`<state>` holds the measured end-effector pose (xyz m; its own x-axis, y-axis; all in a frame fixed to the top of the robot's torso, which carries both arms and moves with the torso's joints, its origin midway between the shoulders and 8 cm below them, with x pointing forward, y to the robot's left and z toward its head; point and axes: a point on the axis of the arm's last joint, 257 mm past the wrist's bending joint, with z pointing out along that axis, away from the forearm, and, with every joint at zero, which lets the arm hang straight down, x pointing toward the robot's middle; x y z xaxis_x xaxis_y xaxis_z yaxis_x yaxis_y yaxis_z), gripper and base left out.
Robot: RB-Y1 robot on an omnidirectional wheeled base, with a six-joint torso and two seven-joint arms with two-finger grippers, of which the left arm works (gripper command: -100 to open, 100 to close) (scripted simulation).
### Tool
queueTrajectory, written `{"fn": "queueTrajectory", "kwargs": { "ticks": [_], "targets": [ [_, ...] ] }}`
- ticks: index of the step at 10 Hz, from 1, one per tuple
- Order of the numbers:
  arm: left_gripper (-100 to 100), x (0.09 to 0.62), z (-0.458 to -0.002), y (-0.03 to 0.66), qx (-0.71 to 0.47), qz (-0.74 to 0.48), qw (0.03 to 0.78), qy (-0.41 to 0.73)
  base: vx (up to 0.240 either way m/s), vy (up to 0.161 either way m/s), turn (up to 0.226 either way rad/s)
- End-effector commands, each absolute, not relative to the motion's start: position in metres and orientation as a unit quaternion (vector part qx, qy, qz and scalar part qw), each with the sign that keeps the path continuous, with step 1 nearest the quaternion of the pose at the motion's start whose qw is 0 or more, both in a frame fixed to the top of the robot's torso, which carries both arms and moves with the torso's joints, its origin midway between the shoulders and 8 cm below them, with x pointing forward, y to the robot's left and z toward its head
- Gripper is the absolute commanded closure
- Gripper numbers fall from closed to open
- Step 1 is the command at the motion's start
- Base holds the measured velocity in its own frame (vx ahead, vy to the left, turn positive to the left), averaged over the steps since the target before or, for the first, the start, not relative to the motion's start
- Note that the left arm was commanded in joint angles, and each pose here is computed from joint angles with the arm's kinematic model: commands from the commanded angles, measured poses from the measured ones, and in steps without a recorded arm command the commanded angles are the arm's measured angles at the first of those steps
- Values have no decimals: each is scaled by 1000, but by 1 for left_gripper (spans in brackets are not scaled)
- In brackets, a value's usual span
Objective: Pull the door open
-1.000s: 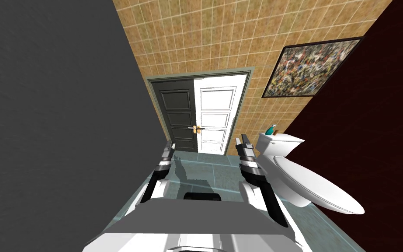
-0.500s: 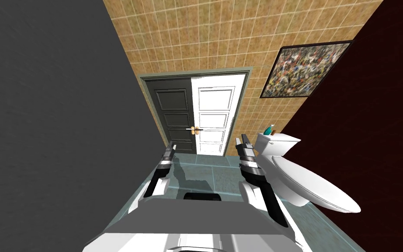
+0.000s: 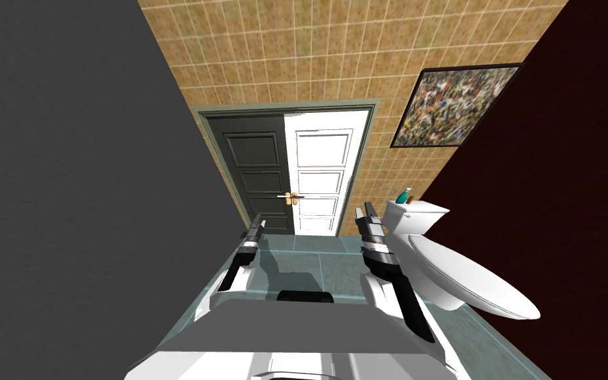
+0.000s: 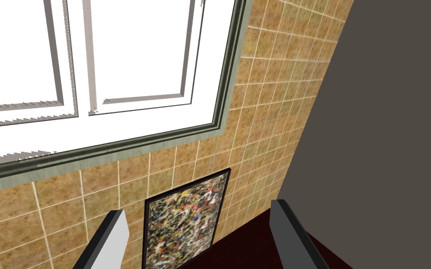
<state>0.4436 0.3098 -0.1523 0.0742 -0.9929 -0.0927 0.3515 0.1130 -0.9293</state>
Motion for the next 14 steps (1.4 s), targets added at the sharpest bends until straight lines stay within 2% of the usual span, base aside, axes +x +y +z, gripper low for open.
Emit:
{"fn": "queueTrajectory", "kwargs": {
  "ticks": [1,14],
  "targets": [
    [-100,451,-164,312,-398,-538,615,418,99,17,-74],
    [-100,492,-245,370,-478,-495,568,452,110,12,-77]
  ]
}}
